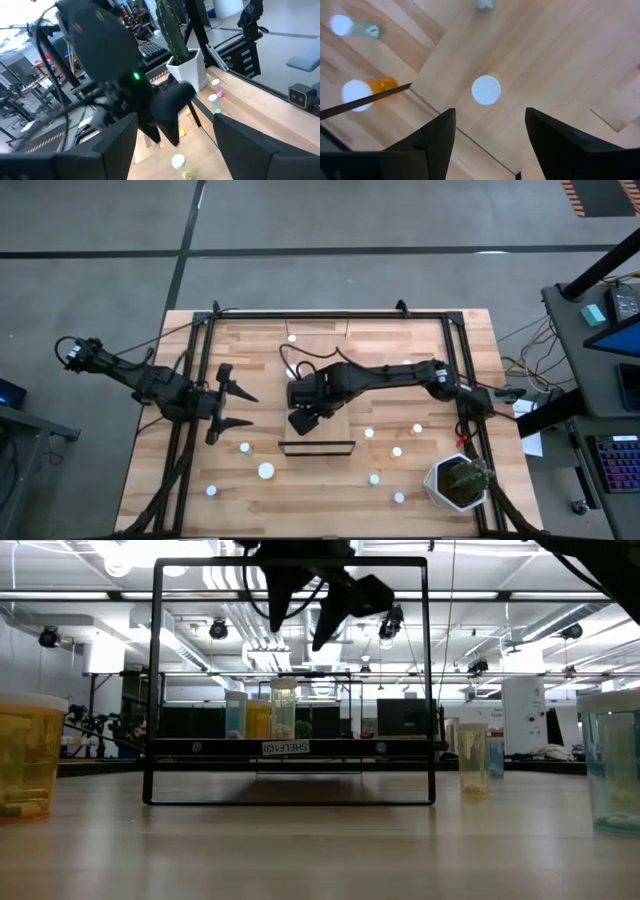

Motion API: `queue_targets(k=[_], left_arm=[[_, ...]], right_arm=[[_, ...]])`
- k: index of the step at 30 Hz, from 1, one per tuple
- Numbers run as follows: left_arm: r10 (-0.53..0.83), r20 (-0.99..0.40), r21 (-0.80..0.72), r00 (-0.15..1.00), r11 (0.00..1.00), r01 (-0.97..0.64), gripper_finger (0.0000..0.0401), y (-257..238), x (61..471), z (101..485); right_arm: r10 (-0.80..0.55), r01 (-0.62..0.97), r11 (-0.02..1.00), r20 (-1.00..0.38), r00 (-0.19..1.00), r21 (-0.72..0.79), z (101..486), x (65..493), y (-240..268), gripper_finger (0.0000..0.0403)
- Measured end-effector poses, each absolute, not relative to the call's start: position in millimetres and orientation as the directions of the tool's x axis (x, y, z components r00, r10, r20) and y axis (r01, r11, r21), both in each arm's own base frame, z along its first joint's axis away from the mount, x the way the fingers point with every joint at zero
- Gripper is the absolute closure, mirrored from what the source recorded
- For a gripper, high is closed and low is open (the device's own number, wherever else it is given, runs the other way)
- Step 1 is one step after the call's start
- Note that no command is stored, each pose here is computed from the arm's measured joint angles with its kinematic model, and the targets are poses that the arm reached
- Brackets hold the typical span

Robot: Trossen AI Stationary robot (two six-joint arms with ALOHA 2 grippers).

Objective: Pick and place medicine bottles onto shelf by color
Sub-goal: Put the yellow pill bottle on the shelf

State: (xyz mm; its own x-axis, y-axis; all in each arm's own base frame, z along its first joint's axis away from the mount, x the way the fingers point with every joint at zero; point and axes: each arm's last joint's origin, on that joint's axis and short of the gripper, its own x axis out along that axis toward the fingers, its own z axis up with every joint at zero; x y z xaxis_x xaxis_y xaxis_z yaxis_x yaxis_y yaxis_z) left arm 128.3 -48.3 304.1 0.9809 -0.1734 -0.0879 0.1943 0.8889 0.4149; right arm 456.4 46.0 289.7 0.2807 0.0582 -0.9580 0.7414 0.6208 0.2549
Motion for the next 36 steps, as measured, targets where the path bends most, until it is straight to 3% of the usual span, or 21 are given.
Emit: queue_targets(k=[8,12,16,26,32,36], left_arm=[[-0.174,-0.056,0.409,0.983,0.894,0.182,0.0157,-45,122,307],[-0.174,-0.063,0.410,0.983,0.893,0.185,0.0157,-45,122,304],[-0.174,-0.056,0.406,0.983,0.895,0.182,0.0157,-45,120,304],[-0.178,-0.060,0.400,0.982,0.897,0.187,0.0157,-45,120,303],[-0.178,-0.061,0.399,0.982,0.898,0.187,0.0157,-45,120,302],[-0.177,-0.063,0.400,0.982,0.897,0.188,0.0157,-45,121,301]], right_arm=[[0.006,0.695,0.688,-0.959,0.284,0.210,285,459,46,0.0179],[-0.019,0.414,0.904,-0.958,0.285,0.106,288,457,48,0.0179],[-0.005,0.138,0.990,-0.954,0.300,0.039,301,449,53,0.0184],[0.004,-0.067,0.998,-0.941,0.337,-0.020,298,452,41,0.0206],[0.008,-0.093,0.995,-0.929,0.369,-0.029,286,445,40,0.0221],[0.016,-0.072,0.997,-0.885,0.466,-0.019,283,430,39,0.0232]])
